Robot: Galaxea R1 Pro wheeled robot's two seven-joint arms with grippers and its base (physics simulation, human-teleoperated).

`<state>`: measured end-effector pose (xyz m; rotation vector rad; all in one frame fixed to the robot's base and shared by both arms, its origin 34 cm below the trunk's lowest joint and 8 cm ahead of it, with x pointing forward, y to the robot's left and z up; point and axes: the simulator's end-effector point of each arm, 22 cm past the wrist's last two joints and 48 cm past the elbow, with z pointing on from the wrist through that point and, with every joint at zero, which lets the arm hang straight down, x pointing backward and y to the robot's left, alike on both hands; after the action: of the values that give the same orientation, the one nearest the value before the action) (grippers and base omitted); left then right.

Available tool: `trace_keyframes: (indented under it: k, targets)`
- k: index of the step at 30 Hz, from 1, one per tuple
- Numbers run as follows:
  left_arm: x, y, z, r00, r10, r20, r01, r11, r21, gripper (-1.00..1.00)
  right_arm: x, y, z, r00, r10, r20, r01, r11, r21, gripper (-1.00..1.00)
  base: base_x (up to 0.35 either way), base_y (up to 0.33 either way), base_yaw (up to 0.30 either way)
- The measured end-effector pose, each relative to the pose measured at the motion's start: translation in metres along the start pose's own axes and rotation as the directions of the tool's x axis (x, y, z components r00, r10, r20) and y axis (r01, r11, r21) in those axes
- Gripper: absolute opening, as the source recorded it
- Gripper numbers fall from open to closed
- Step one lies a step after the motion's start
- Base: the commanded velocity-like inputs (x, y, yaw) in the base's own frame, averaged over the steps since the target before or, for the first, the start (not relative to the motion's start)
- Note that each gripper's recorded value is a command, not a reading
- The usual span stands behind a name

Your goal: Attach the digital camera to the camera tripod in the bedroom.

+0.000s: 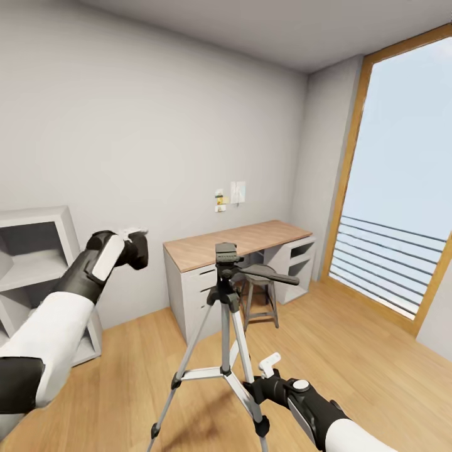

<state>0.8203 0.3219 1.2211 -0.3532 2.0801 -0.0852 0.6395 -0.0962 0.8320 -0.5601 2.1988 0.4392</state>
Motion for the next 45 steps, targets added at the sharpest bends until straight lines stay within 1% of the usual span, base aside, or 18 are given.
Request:
trace_keyframes:
  k: [2,3,4,5,6,7,8,9,12,15,21,26,45]
  targets:
    - [-0.025,-0.025,-0.014,1.0,0.01,0.027,-0.011,1.0,0.026,-1.0,0.0,0.0,0.0,1.0,-0.001,0.0,0.001,1.0,0.0,-1.0,0.0,0.0,0.0]
    - [-0.041,-0.05,-0.026,0.999,0.015,0.044,-0.018,0.998,0.056,-1.0,0.0,0.0,0.0,1.0,0.0,0.0,0.0,1.0,0.0,-1.0,0.0,0.0,0.0]
    - [-0.051,-0.066,-0.034,0.998,0.015,0.058,-0.019,0.997,0.079,-1.0,0.0,0.0,0.0,1.0,-0.002,0.001,0.002,1.0,0.0,-1.0,0.0,0.0,0.0]
    - [-0.057,-0.076,-0.039,0.998,0.024,0.066,-0.03,0.996,0.086,-1.0,0.0,0.0,0.0,1.0,-0.001,0.0,0.001,1.0,0.0,-1.0,0.0,0.0,0.0]
    - [-0.068,-0.1,-0.049,0.996,0.026,0.081,-0.036,0.992,0.118,-1.0,0.0,0.001,0.0,1.0,-0.001,0.0,0.001,1.0,0.0,-1.0,0.0,0.0,0.0]
    - [-0.089,-0.141,-0.069,0.994,0.041,0.1,-0.057,0.984,0.166,-1.0,0.0,0.001,0.0,1.0,-0.002,0.001,0.002,1.0,-0.001,-1.0,0.0,0.0,0.0]
    - [-0.121,-0.176,-0.102,0.987,0.013,0.16,-0.052,0.968,0.244,-1.0,-0.001,0.0,-0.001,1.0,-0.004,0.001,0.004,1.0,0.001,-1.0,0.0,0.0,0.0]
    - [-0.12,-0.184,-0.103,0.987,0.037,0.158,-0.074,0.969,0.234,-1.0,-0.002,0.001,0.0,1.0,-0.004,0.004,0.004,1.0,0.0,-1.0,0.0,0.0,0.0]
    - [-0.119,-0.205,-0.11,0.988,0.043,0.151,-0.083,0.96,0.267,-1.0,-0.002,0.0,0.0,1.0,-0.005,0.003,0.005,1.0,0.001,-1.0,0.0,0.0,0.0]
    - [-0.117,-0.214,-0.112,0.988,0.053,0.146,-0.092,0.957,0.276,-1.0,-0.003,-0.001,0.0,1.0,-0.006,0.006,0.006,1.0,0.005,-1.0,0.0,0.0,0.0]
    - [-0.118,-0.219,-0.117,0.987,0.062,0.148,-0.102,0.953,0.286,-1.0,-0.003,-0.001,0.0,1.0,-0.007,0.007,0.007,1.0,0.007,-1.0,0.0,0.0,0.0]
    - [-0.116,-0.221,-0.119,0.987,0.08,0.138,-0.117,0.95,0.29,-1.0,-0.003,-0.001,0.0,1.0,-0.007,0.007,0.007,1.0,0.007,-1.0,0.0,0.0,0.0]
    - [-0.118,-0.219,-0.12,0.987,0.078,0.141,-0.116,0.953,0.281,-1.0,-0.004,-0.004,0.0,1.0,-0.001,0.009,0.001,1.0,0.02,-1.0,0.0,0.0,0.0]
